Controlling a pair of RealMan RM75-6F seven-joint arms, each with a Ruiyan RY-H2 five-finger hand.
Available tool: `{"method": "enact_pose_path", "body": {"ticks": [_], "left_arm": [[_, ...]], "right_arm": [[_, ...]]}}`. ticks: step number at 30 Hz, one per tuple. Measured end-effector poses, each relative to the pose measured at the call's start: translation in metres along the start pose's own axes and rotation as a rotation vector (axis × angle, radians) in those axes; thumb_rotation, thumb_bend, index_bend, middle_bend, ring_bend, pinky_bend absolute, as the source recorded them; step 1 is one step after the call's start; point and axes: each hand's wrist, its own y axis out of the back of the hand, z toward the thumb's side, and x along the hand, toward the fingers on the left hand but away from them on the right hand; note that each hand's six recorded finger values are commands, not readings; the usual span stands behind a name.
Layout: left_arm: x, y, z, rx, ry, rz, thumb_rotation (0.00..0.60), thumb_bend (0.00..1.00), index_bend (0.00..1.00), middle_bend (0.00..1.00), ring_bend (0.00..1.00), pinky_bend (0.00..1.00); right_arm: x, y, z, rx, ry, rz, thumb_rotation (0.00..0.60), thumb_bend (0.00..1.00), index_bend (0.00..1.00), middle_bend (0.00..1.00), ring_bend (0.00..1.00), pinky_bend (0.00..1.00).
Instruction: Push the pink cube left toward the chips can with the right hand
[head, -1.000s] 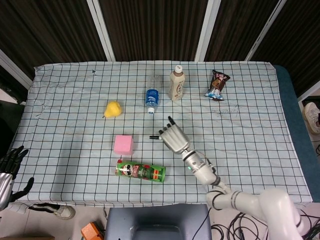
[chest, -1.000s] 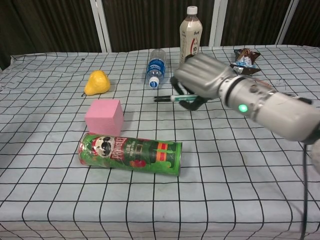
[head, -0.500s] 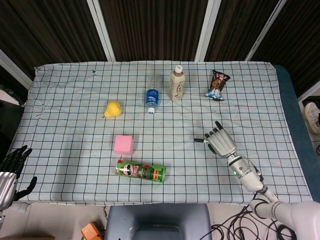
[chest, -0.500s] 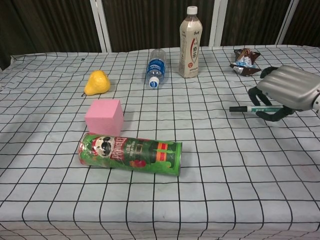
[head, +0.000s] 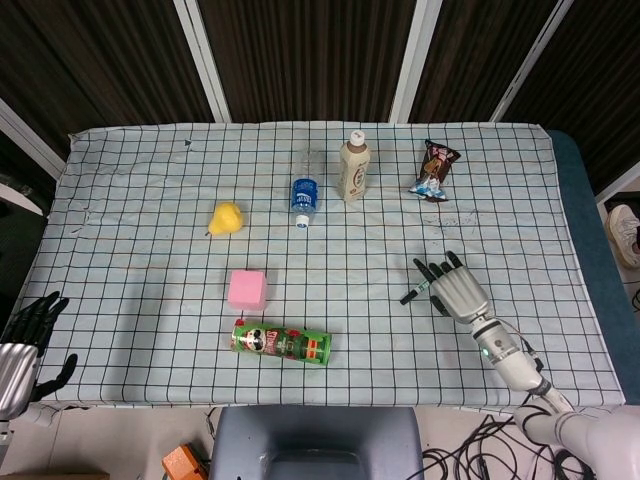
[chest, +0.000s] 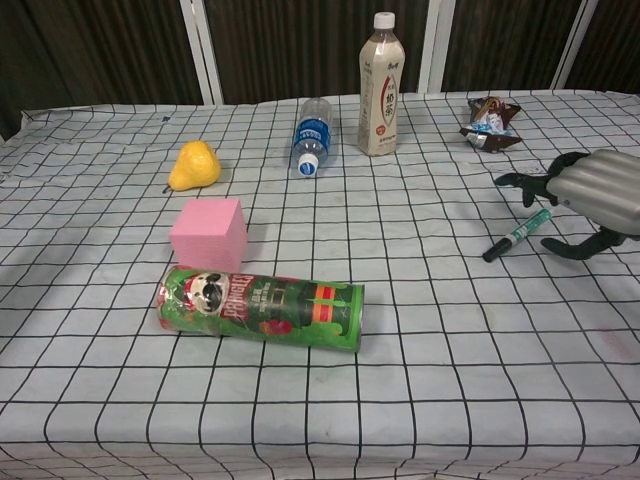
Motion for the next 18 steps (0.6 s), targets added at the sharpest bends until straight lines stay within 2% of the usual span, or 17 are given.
{"method": "enact_pose_path", "body": {"ticks": [2, 5, 7, 11, 14, 16, 18], "left_arm": [[-0.001, 0.001, -0.001, 0.001, 0.000, 0.004, 0.600, 0.40, 0.00, 0.00, 0.00, 0.12], [-0.002, 0.002, -0.001, 0.004, 0.001, 0.009, 0.600, 0.40, 0.00, 0.00, 0.00, 0.12], [-0.003, 0.002, 0.000, 0.010, 0.001, 0.012, 0.600, 0.40, 0.00, 0.00, 0.00, 0.12], [-0.005, 0.001, 0.003, 0.025, -0.007, 0.013, 0.600, 0.40, 0.00, 0.00, 0.00, 0.12], [-0.005, -0.001, 0.006, 0.031, -0.015, 0.009, 0.600, 0.40, 0.00, 0.00, 0.00, 0.12], [-0.005, -0.002, 0.008, 0.033, -0.020, 0.009, 0.600, 0.40, 0.00, 0.00, 0.00, 0.12], [-0.006, -0.002, 0.009, 0.037, -0.022, 0.013, 0.600, 0.40, 0.00, 0.00, 0.00, 0.12]], "right_arm": [[0.010, 0.005, -0.003, -0.032, -0.006, -0.013, 0.600, 0.48, 0.11, 0.29, 0.30, 0.24], [0.035, 0.015, -0.006, -0.102, -0.026, -0.036, 0.600, 0.47, 0.03, 0.09, 0.09, 0.08], [0.060, 0.022, -0.007, -0.155, -0.051, -0.040, 0.600, 0.47, 0.00, 0.01, 0.01, 0.01], [0.121, 0.044, -0.002, -0.267, -0.138, -0.074, 0.600, 0.46, 0.00, 0.00, 0.00, 0.00], [0.157, 0.067, -0.001, -0.354, -0.228, -0.150, 0.600, 0.46, 0.00, 0.00, 0.00, 0.00], [0.179, 0.073, -0.008, -0.364, -0.286, -0.169, 0.600, 0.46, 0.00, 0.00, 0.00, 0.00], [0.201, 0.067, -0.017, -0.336, -0.336, -0.143, 0.600, 0.46, 0.00, 0.00, 0.00, 0.00]]}}
